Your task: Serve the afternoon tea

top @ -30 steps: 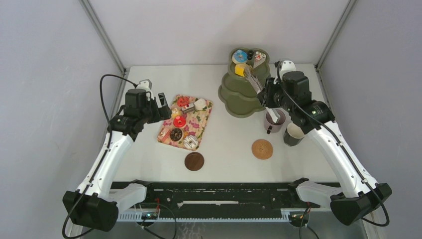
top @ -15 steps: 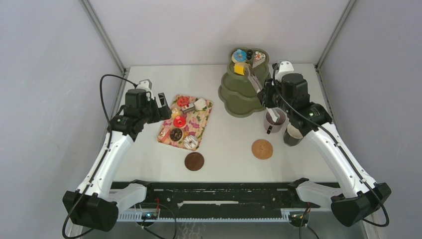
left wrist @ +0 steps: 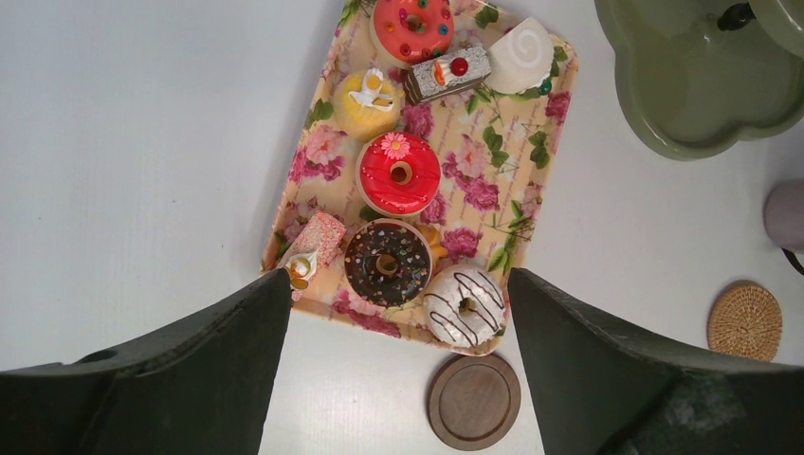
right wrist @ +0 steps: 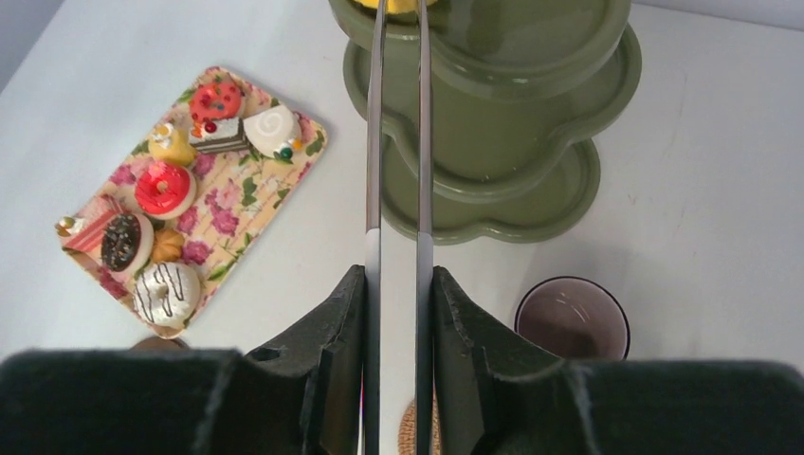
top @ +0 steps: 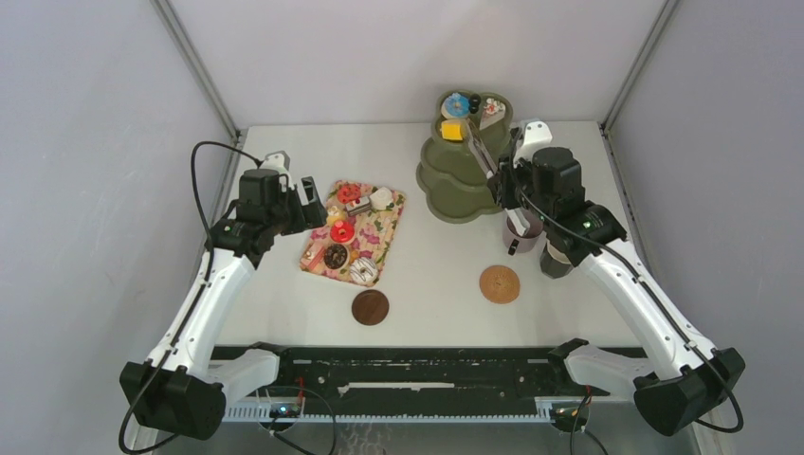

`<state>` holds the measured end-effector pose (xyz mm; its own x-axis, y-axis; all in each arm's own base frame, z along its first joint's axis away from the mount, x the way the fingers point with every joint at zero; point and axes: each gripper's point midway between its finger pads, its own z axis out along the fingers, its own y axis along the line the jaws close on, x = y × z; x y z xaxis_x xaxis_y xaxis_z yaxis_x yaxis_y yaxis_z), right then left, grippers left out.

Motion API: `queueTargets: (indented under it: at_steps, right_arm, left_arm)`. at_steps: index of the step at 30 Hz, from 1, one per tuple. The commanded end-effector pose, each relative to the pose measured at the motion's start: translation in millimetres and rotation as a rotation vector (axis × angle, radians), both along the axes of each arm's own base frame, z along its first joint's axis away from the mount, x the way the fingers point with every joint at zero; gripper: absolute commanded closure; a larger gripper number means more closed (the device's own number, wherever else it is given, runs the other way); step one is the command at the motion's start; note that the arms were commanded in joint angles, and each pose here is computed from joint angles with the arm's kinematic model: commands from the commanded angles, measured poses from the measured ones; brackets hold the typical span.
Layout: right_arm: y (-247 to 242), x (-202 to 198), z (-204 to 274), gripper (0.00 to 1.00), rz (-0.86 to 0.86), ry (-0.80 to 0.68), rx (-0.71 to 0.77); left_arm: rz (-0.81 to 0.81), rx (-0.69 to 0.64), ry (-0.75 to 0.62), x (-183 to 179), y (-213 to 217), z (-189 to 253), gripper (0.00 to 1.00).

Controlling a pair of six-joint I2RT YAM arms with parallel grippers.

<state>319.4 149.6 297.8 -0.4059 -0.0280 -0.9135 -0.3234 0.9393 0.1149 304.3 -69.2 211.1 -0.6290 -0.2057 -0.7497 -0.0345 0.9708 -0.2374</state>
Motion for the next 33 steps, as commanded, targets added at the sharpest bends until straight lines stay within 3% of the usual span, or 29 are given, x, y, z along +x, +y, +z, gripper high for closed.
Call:
queueTargets:
  at_steps: [1,16,22,33]
  right_arm:
    - [-3,3,13,1.00,-0.005,-0.080,-0.013]
    - [-14,1,-3,0.99,-0.042,-0.055,-0.065]
    - [-12,-2,3,0.81,-0.035,-0.065,-0.041]
    - [-10,-14,25,0.66,-0.009,-0.115,0.025]
  left_arm:
    - [-0.010,-0.003,-0.063,8,-2,23,0.11]
    - [-0.011,-0.002,-0.059,9,-2,21,0.11]
    - [-0.009,0.000,-0.060,8,-2,21,0.11]
    - [-0.010,-0.004,-0.063,7,-2,22,0.11]
